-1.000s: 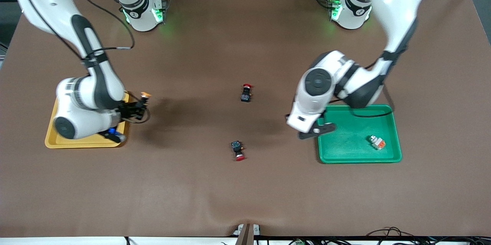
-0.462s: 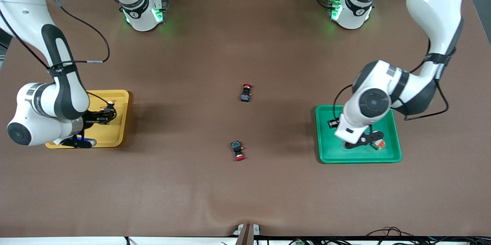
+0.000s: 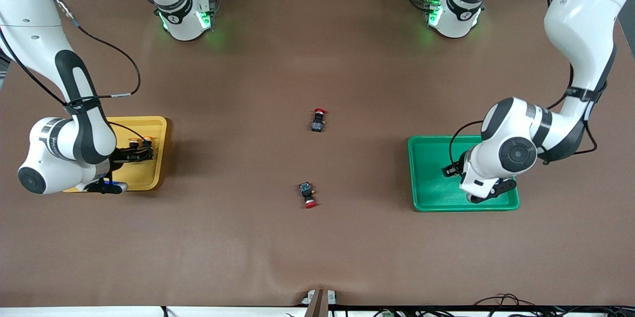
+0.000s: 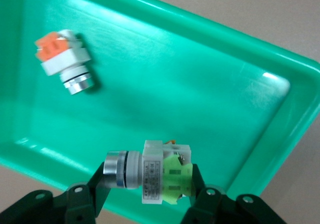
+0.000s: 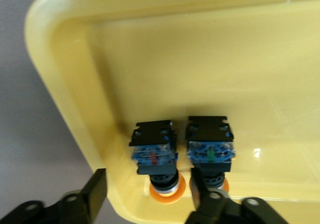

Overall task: Place green and yellow buttons in trays
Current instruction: 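Release the green button in the green tray while the right gripper withdraws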

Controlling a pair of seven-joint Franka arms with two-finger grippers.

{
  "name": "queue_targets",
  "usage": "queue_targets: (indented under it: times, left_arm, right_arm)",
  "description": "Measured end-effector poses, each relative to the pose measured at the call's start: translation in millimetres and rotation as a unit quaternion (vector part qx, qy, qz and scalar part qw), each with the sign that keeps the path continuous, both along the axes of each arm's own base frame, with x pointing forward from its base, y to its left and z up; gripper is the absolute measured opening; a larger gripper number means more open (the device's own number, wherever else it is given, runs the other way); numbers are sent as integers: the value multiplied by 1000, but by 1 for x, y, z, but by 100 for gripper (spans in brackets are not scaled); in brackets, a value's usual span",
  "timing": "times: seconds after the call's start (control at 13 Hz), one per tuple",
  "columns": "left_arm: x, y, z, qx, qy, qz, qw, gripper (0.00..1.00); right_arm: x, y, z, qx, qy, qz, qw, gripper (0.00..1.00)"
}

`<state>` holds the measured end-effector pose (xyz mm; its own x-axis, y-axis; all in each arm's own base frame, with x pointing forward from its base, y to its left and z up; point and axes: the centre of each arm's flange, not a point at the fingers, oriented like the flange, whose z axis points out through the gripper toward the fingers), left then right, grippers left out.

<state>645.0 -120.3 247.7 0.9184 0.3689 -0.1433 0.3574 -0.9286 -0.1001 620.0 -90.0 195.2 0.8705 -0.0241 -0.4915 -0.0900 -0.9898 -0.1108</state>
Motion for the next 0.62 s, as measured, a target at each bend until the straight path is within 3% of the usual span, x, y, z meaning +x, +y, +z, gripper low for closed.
queue_targets:
  times: [0.15,0.31,0.38,0.62]
  left_arm:
    - [3,4,-12,-9,-3,5,1000,71]
    - [6,6,-8,-10,-10,8,1000,94]
    - [9,5,-2,-11,-16,8,1000,100]
    - [14,-3,32,-10,-43,2,999,100]
  right_arm:
    - [9,6,13,3,-4,6,1000,100]
    - [25,14,38,4,-20,14,1000,100]
    - [34,23,53,3,-31,22,999,100]
    - [64,52,108,-2,-88,44,995,100]
